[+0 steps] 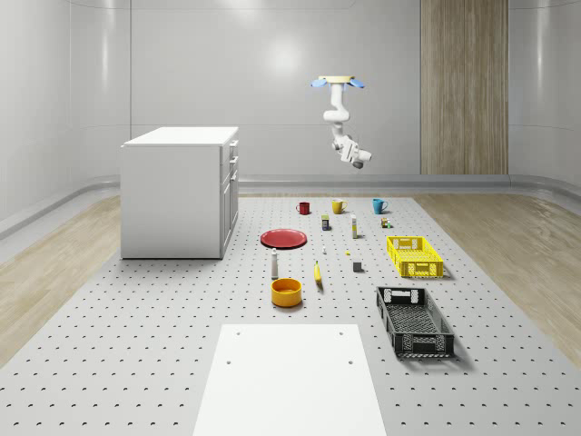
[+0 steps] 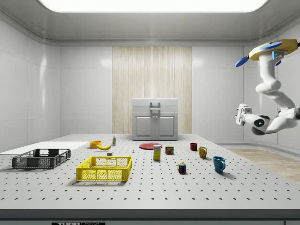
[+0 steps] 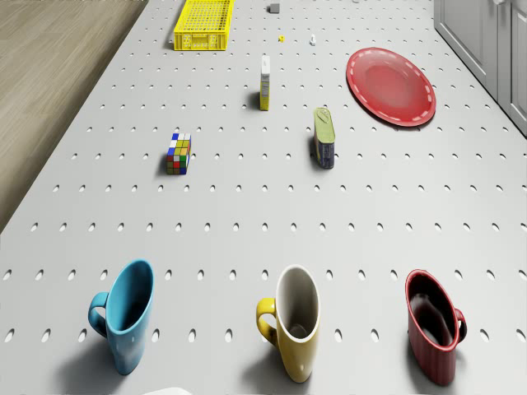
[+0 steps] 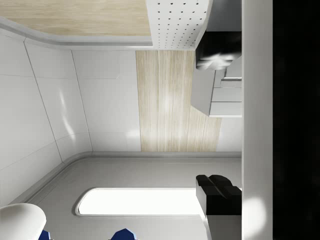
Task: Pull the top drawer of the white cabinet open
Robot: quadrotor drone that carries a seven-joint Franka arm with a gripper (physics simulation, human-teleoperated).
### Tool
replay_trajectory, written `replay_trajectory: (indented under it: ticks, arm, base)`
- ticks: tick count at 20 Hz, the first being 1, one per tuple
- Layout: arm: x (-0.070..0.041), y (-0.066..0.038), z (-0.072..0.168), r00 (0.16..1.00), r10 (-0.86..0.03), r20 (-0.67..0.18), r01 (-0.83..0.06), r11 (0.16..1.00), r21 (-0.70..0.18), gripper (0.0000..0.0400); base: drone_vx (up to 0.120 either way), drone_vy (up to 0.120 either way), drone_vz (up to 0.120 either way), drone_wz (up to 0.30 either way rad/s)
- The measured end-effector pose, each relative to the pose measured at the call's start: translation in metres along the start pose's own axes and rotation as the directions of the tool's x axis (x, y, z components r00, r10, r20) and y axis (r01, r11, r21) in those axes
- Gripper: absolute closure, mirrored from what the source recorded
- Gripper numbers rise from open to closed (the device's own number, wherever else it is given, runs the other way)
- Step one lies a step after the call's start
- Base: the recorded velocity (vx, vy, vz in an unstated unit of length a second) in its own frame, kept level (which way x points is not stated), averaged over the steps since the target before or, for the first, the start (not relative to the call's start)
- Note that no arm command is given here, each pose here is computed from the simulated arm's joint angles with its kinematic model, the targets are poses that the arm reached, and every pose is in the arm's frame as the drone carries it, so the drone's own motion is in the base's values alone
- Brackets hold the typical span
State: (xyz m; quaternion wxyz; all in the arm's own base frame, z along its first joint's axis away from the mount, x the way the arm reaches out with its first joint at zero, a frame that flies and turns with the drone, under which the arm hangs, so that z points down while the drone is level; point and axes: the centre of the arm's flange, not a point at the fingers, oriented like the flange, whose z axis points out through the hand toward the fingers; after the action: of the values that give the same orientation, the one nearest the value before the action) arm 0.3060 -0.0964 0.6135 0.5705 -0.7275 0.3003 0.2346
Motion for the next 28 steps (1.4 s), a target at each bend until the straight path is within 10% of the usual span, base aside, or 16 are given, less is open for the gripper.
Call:
replay_trajectory:
  ticks: [28]
  arm:
    - [0.016,0.015,0.002,0.986,-0.013,0.168,-0.015,0.986,0.166,0.0095]
  base:
    - [0.107,-0.120,0.101,0.000]
